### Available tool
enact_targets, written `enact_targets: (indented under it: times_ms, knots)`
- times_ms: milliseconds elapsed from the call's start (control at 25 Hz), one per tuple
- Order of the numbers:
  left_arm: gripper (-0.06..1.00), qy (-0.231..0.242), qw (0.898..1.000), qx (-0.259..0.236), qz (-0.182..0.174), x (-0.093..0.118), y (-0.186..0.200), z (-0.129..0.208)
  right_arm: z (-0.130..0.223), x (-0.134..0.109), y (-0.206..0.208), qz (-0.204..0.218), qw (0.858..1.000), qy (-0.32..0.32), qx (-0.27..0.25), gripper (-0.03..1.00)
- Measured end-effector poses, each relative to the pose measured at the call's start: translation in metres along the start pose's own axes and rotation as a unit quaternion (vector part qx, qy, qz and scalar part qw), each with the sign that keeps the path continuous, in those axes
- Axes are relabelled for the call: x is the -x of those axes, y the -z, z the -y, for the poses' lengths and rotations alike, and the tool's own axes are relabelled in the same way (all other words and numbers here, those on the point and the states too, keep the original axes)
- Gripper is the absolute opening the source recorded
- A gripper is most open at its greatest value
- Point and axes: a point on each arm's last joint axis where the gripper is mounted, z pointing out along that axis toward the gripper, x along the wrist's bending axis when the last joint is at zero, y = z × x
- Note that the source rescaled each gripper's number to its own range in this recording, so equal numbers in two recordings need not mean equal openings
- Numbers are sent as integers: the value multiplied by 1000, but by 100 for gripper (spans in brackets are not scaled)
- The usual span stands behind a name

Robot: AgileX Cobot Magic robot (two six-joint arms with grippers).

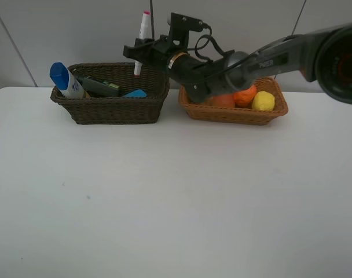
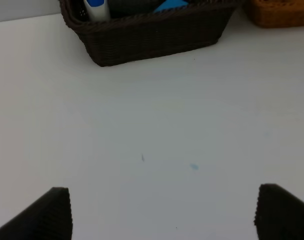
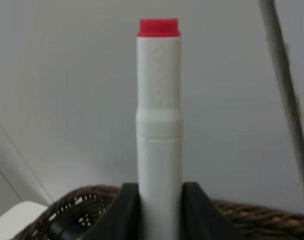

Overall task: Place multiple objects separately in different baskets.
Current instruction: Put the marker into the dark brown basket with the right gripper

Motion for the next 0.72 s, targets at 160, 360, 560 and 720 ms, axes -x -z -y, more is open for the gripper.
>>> enact_targets:
  times_ms: [160,360,560,720]
  knots:
    - [84,0,1000,0,0,0,0,0,13,3,-3,25,999,-28,-33,64]
    - [84,0,1000,0,0,0,0,0,13,7,-1,55,994,-57,-73,96]
    - [84,0,1000,0,0,0,0,0,-25,0,13,71,987,-41,-136,99]
    - [84,0,1000,0,0,0,0,0,-90,6,40,96,981,-24,-167,100]
